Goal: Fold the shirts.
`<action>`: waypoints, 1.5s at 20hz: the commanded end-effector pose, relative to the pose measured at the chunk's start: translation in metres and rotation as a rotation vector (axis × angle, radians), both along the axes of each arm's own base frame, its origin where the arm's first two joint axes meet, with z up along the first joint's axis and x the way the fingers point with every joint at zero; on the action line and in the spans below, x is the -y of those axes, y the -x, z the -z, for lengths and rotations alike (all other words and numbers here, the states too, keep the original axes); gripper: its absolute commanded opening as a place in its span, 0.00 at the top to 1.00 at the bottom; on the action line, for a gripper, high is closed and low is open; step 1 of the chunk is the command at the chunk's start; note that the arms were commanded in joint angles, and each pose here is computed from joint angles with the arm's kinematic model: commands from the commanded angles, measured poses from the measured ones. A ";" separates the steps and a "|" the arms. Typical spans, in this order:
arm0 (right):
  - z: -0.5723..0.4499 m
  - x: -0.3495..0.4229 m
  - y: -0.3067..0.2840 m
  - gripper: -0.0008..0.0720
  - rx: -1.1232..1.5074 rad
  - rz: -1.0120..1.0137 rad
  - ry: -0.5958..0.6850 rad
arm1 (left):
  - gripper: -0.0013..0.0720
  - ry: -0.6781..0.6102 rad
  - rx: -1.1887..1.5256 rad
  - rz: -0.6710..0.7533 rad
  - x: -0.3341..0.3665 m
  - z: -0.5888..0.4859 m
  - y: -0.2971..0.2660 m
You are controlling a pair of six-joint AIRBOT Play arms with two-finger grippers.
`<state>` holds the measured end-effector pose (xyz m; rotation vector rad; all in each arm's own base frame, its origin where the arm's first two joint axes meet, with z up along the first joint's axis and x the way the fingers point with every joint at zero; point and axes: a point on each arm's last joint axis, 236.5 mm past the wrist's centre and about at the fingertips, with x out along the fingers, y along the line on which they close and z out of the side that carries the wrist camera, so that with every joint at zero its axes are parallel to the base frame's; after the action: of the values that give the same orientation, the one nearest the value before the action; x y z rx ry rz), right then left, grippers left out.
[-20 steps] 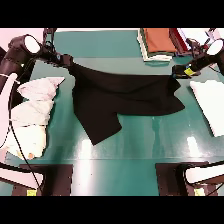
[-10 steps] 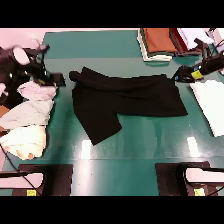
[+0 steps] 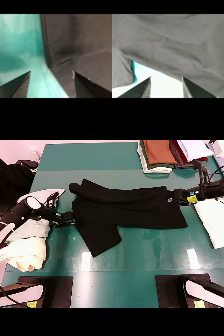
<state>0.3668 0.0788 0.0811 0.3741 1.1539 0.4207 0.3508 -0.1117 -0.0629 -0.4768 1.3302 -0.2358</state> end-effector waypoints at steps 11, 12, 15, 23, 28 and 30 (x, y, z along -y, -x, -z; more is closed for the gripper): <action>0.029 0.072 0.029 0.40 -0.126 0.141 0.058 | 0.95 0.048 0.170 0.071 0.048 -0.041 -0.025; 0.045 0.088 0.041 0.40 -0.176 0.191 0.053 | 0.95 0.045 0.201 0.078 0.048 -0.053 -0.030; 0.095 0.138 0.079 0.30 -0.308 0.409 -0.008 | 0.95 0.042 0.267 0.092 0.049 -0.078 -0.041; 0.148 0.180 0.094 0.38 -0.271 0.688 -0.121 | 0.95 0.045 0.268 0.091 0.049 -0.079 -0.042; 0.166 0.154 0.050 0.39 -0.302 0.562 -0.131 | 0.95 0.047 0.258 0.096 0.050 -0.078 -0.039; 0.172 0.145 0.032 0.40 -0.302 0.535 -0.121 | 0.95 0.047 0.247 0.104 0.051 -0.077 -0.036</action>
<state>0.3104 -0.0752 -0.0786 0.8826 1.2560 -0.0581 0.3900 -0.1617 0.0150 -0.4069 1.0980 -0.3955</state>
